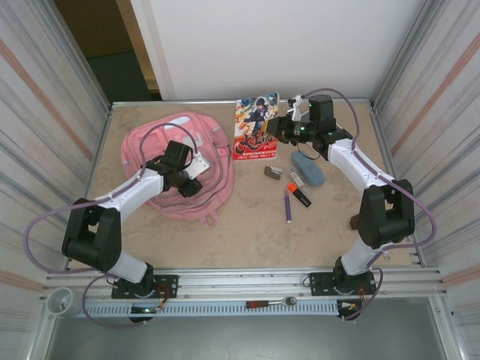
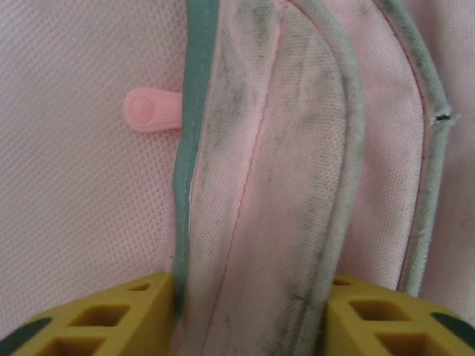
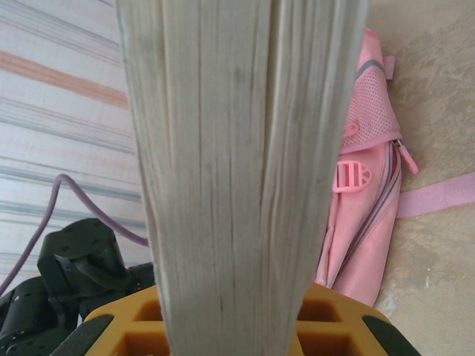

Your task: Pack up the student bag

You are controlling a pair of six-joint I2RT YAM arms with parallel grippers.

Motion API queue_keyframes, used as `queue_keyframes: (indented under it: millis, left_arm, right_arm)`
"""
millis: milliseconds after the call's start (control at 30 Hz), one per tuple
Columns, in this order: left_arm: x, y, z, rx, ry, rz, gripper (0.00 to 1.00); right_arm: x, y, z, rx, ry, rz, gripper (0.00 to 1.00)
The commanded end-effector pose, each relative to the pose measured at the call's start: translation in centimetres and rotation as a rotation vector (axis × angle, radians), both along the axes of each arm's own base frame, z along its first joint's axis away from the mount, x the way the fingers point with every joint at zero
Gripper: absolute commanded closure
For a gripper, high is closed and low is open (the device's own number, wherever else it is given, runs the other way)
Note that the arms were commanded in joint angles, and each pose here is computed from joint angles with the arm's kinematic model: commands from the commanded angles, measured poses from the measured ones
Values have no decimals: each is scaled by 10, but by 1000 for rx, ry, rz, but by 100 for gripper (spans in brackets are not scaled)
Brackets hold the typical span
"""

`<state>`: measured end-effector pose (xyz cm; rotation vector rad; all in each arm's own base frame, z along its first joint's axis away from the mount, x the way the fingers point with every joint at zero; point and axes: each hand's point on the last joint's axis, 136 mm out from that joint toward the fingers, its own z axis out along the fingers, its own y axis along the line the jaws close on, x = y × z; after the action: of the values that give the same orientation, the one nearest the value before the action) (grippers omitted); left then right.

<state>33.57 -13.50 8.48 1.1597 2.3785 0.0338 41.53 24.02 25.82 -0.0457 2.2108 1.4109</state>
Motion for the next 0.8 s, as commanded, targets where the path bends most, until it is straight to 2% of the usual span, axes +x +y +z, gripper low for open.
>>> queue_keyframes:
  millis: [0,133,300,500,767]
  left_arm:
    - [6,-2,4,35,-11,-6,65]
    - [9,-19,20,-73,-11,14,79]
    - [13,-55,66,-332,-11,53,99]
    - [23,-55,120,-482,-102,101,100]
    - [23,-29,207,-860,-191,83,100]
  right_arm:
    - [0,7,17,14,-80,41,100]
    - [0,2,12,-26,-75,25,100]
    - [-1,-8,-1,-72,-43,-14,99]
    - [-12,-13,-15,-65,24,-28,99]
    - [-33,-11,-38,-84,58,-122,97]
